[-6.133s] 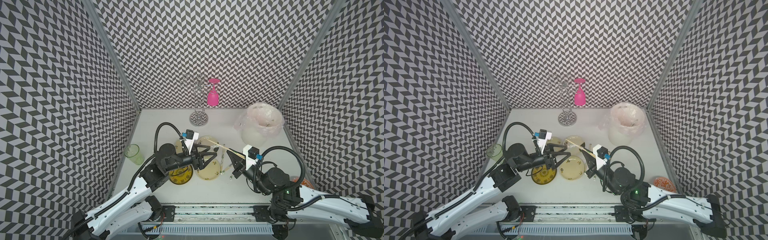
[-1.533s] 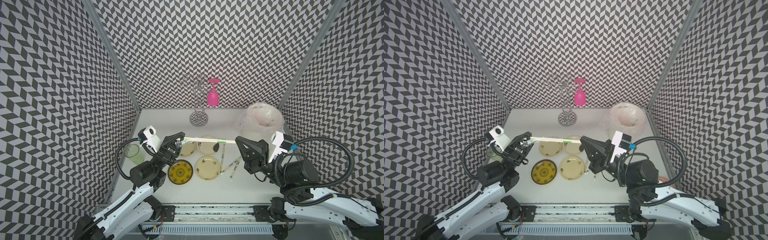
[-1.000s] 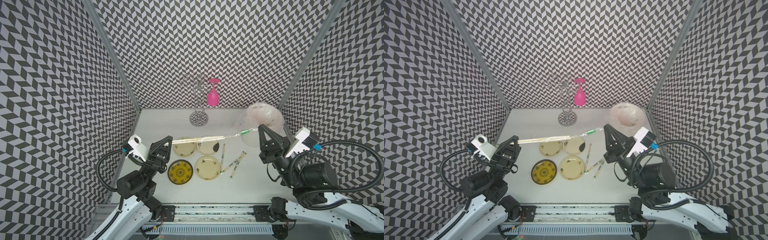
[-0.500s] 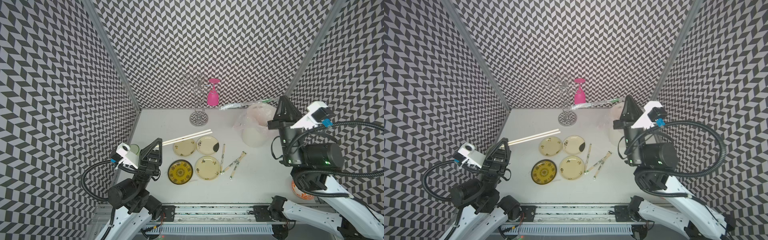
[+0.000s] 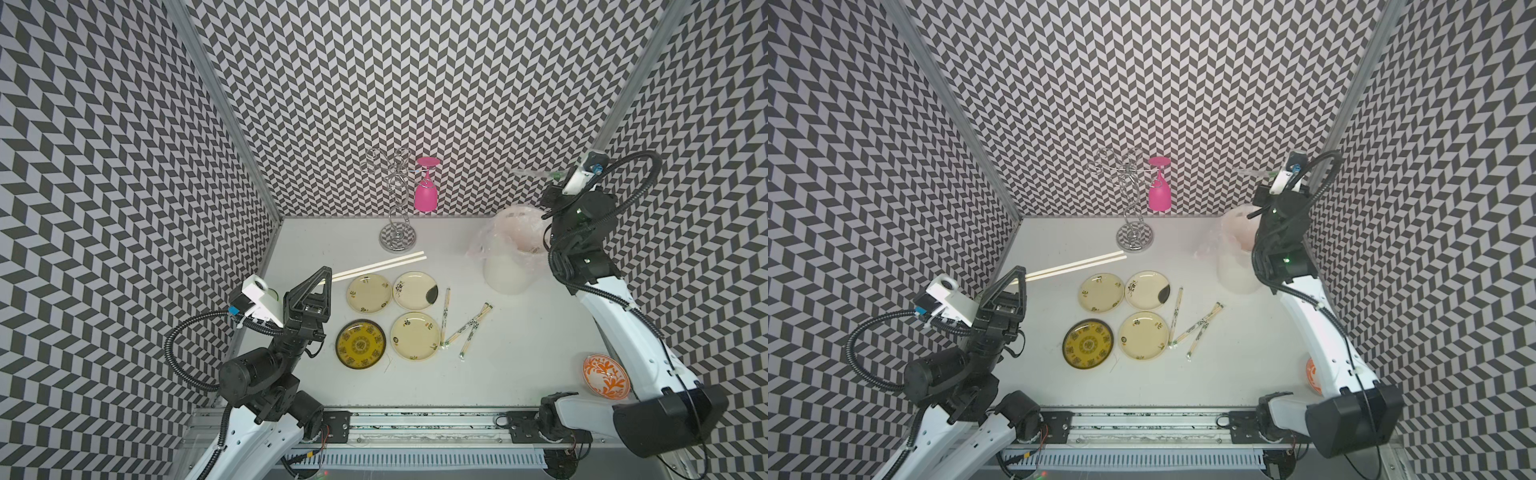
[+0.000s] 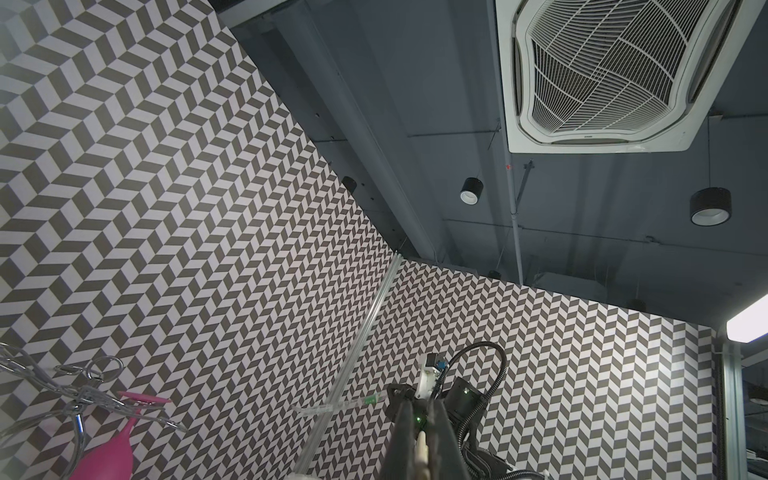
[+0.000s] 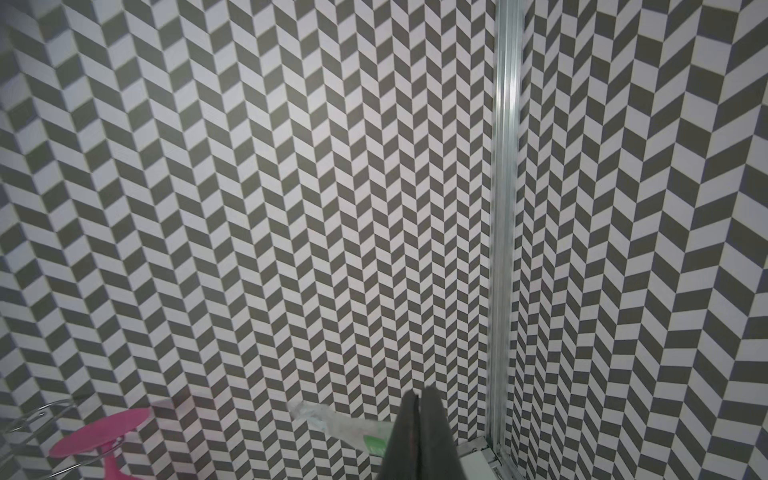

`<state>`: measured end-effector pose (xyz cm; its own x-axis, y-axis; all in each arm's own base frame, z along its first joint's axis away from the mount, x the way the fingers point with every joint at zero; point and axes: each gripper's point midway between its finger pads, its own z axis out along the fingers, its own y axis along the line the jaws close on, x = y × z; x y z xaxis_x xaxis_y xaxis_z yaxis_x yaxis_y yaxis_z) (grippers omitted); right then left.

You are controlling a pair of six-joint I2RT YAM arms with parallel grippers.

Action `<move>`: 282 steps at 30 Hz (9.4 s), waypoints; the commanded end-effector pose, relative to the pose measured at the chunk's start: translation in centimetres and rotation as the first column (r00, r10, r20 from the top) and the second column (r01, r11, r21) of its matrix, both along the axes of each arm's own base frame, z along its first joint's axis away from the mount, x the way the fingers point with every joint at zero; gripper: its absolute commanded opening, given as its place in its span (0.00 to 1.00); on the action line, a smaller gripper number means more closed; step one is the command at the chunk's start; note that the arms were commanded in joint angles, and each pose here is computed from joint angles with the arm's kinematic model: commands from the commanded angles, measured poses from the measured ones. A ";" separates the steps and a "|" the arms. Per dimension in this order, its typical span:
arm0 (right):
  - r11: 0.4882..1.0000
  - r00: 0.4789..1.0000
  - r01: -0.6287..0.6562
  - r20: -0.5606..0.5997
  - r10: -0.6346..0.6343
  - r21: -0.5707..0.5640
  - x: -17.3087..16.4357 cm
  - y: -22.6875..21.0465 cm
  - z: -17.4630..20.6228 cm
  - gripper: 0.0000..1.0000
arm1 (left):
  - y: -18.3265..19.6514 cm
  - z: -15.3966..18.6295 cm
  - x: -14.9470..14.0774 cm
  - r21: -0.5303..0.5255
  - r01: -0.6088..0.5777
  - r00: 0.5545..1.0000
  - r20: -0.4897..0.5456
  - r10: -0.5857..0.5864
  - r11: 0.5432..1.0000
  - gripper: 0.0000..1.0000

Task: Remove the packaging of disposable chopsticks
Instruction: Place the packet bag in the trash bin, then place the disposable chopsticks on the plate, then pick up the disposable chopsticks from the center of the board.

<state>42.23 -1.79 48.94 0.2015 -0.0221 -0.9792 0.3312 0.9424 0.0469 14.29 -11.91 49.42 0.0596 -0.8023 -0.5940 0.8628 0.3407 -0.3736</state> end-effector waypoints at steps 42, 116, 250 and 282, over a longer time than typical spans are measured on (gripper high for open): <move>0.975 0.955 -0.122 -0.247 0.166 0.187 -6.7 -1.2 -8.2 0.00 | -2.2 -2.7 3.2 0.078 0.011 0.994 -0.107 -0.003 0.997 0.00; -0.285 -0.281 -0.957 -0.462 0.842 0.062 -20.6 38.4 -14.9 0.42 | -10.3 -8.2 7.1 0.817 0.276 0.945 -0.135 -0.298 0.507 0.00; 0.372 -0.138 -0.595 -0.547 0.826 0.712 -2.3 44.3 -29.4 0.43 | 7.0 -30.1 23.2 0.704 -0.063 0.279 -0.668 0.690 0.708 0.46; 0.766 0.262 0.276 -0.813 0.521 0.580 -15.3 19.9 -43.9 0.24 | -5.7 -18.7 15.1 0.842 -0.149 0.856 -0.153 0.494 0.518 0.49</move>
